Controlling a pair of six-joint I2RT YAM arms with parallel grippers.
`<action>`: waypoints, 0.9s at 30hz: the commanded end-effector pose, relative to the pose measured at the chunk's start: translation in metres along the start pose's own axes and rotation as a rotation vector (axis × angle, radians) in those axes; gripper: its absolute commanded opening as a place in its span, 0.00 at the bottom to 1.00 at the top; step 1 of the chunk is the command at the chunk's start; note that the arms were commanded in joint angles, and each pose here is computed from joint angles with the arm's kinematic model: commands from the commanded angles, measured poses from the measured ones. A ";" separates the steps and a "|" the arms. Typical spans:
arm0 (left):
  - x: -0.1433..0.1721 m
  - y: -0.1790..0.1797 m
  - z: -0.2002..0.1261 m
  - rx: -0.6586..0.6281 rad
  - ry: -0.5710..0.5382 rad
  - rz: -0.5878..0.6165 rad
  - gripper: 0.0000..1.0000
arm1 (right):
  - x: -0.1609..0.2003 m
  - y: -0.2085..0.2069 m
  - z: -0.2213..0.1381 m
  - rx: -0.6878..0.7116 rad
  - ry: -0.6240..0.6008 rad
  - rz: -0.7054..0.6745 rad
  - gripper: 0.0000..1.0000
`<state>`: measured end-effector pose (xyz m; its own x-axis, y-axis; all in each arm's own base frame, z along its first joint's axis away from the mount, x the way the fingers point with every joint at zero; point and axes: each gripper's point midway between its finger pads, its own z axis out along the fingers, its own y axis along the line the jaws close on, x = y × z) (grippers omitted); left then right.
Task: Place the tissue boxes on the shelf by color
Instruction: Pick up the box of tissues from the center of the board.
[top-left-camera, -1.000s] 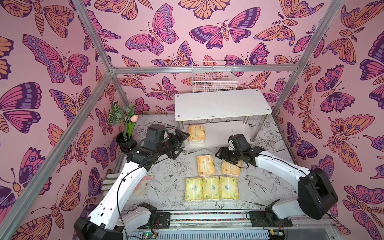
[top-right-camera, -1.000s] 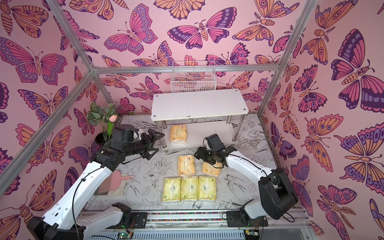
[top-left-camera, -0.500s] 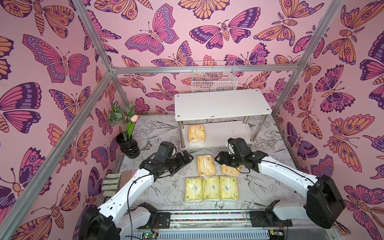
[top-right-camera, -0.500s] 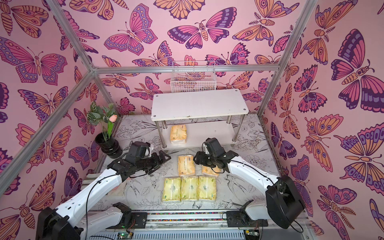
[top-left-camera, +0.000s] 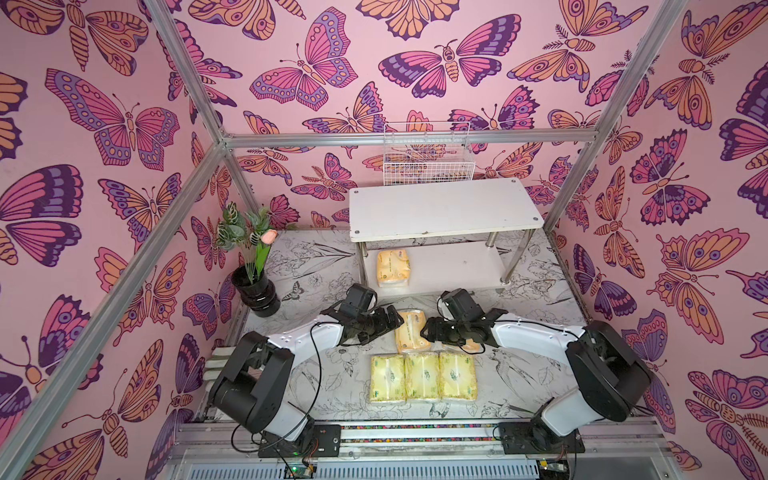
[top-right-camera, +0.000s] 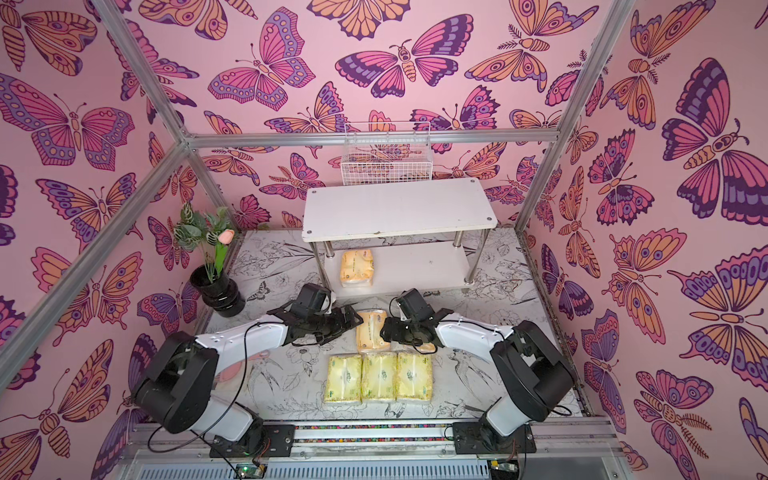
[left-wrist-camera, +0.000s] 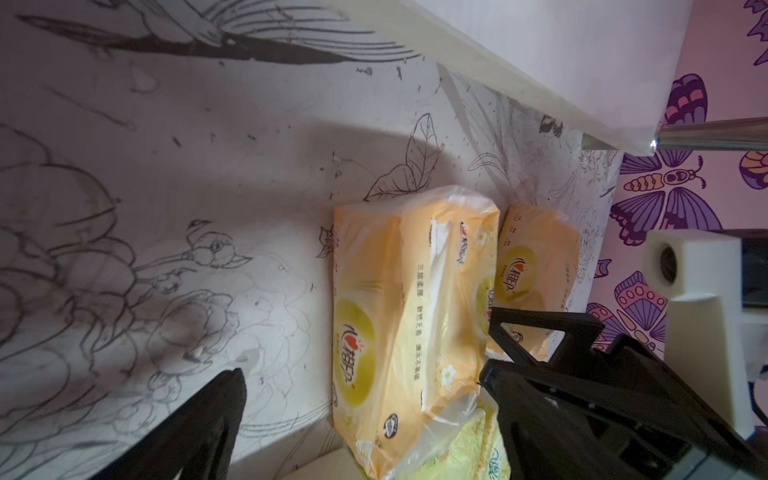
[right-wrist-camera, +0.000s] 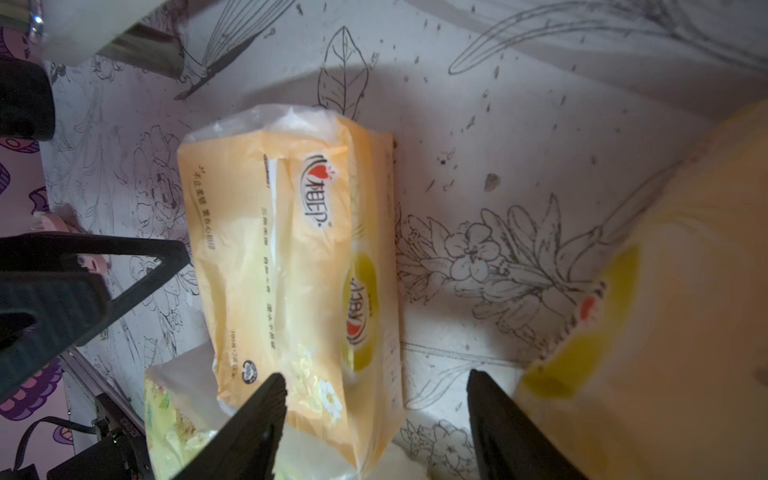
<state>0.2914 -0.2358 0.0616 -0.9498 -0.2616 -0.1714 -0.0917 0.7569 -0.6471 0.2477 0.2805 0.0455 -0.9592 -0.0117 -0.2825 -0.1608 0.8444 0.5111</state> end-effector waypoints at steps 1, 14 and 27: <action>-0.008 -0.018 0.008 0.074 -0.009 0.054 0.99 | 0.001 0.007 0.009 -0.040 0.008 0.009 0.73; 0.009 -0.006 0.037 0.063 0.041 0.046 1.00 | 0.014 0.022 0.029 -0.208 0.063 0.172 0.76; 0.029 0.006 0.048 0.051 0.059 0.017 1.00 | 0.008 0.043 0.029 -0.438 0.019 0.278 0.62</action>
<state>0.3004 -0.2747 0.0496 -0.9481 -0.2272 -0.2226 0.0040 0.6913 -0.7226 0.2412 0.3292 0.0395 -0.9816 0.1633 -0.0991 0.0079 0.5531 0.8331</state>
